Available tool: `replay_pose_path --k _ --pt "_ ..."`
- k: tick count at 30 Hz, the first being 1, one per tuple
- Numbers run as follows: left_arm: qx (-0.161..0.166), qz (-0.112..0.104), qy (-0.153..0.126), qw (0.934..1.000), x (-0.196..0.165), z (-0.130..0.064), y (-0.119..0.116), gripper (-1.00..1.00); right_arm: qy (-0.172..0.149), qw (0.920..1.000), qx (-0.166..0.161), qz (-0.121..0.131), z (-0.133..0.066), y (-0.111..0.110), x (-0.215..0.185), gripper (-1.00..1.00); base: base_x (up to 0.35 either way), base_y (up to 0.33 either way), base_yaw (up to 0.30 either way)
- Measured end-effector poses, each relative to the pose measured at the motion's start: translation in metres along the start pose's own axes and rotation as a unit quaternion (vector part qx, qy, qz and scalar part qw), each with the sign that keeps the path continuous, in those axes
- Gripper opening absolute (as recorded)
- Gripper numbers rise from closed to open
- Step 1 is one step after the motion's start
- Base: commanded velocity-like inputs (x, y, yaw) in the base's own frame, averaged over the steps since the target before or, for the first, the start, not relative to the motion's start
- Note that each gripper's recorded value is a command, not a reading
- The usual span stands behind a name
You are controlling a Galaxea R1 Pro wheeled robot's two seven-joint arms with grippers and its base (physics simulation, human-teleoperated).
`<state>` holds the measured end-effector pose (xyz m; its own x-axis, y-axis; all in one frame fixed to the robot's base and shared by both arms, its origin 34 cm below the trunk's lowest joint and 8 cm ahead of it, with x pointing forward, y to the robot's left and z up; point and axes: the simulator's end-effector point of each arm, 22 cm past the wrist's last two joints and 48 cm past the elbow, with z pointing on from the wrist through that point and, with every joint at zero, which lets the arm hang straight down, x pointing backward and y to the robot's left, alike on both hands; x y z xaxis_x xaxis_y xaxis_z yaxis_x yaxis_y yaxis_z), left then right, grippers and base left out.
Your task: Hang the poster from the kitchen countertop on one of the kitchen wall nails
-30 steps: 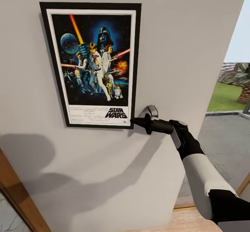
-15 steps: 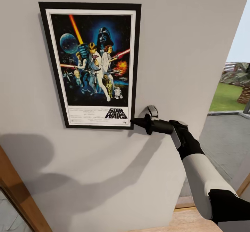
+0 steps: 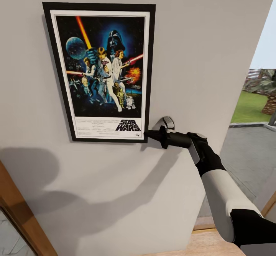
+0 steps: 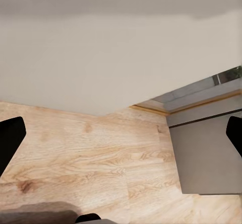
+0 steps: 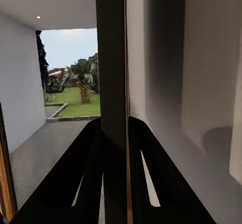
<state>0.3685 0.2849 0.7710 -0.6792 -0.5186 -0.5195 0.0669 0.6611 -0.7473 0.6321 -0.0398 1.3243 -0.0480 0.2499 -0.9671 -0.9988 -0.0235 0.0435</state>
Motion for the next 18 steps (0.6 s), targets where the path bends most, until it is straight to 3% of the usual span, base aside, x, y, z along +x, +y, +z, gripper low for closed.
replay_pose_path --k 18 --pt "0.000 0.000 0.000 1.0000 -0.0001 0.0000 0.0000 1.00 0.000 1.0000 0.000 0.000 0.0001 0.0001 0.0001 -1.00 0.000 0.000 0.000"
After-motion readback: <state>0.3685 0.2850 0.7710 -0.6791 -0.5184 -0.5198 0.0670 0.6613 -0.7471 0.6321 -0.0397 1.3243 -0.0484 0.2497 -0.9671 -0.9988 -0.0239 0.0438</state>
